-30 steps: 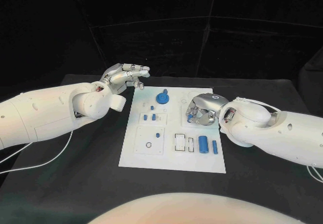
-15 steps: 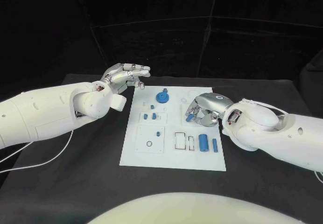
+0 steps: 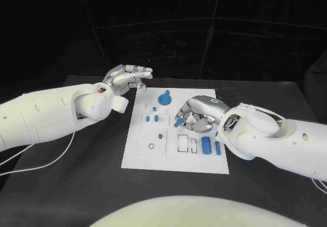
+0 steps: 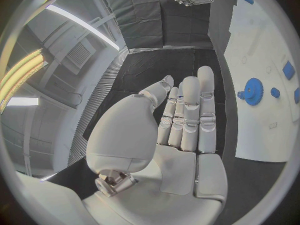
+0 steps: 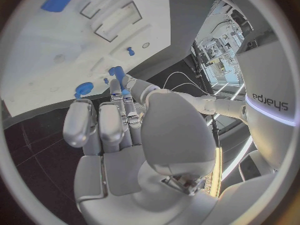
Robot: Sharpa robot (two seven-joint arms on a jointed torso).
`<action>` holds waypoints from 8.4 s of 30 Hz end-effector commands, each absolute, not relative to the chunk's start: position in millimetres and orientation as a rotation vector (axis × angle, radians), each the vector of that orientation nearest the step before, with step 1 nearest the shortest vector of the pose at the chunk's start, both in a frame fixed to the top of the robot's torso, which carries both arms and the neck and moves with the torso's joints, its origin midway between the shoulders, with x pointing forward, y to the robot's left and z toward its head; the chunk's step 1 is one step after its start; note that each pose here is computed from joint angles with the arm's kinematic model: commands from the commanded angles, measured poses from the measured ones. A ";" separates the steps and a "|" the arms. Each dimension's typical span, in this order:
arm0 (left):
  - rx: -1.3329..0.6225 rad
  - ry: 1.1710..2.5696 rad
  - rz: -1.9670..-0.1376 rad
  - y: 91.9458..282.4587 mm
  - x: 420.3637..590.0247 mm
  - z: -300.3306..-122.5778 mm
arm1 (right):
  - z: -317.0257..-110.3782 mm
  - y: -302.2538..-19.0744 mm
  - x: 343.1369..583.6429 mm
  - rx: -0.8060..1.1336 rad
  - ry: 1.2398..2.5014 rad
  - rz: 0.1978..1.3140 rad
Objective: Assemble the parts on the task board
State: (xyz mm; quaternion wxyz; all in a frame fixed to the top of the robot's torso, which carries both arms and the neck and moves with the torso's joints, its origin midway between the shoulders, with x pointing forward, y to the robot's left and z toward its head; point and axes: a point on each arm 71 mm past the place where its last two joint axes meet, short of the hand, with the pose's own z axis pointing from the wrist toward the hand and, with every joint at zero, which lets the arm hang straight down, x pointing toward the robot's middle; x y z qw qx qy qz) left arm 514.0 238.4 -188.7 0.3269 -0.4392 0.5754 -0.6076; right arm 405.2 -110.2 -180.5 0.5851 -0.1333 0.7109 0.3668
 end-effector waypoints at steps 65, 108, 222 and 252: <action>-1.138 1.520 -1.627 227.7 515.0 -187.5 | -234.2 -10.9 392.9 -0.637 1.781 0.885; -1.143 1.527 -1.622 231.9 513.8 -188.3 | -205.5 -113.5 393.9 -0.198 1.741 0.914; -1.146 1.563 -1.642 232.0 503.5 -193.6 | -251.6 -129.7 375.6 0.202 2.001 0.577; -1.147 1.569 -1.643 232.4 503.6 -193.8 | -245.1 -129.2 373.4 0.119 1.939 0.607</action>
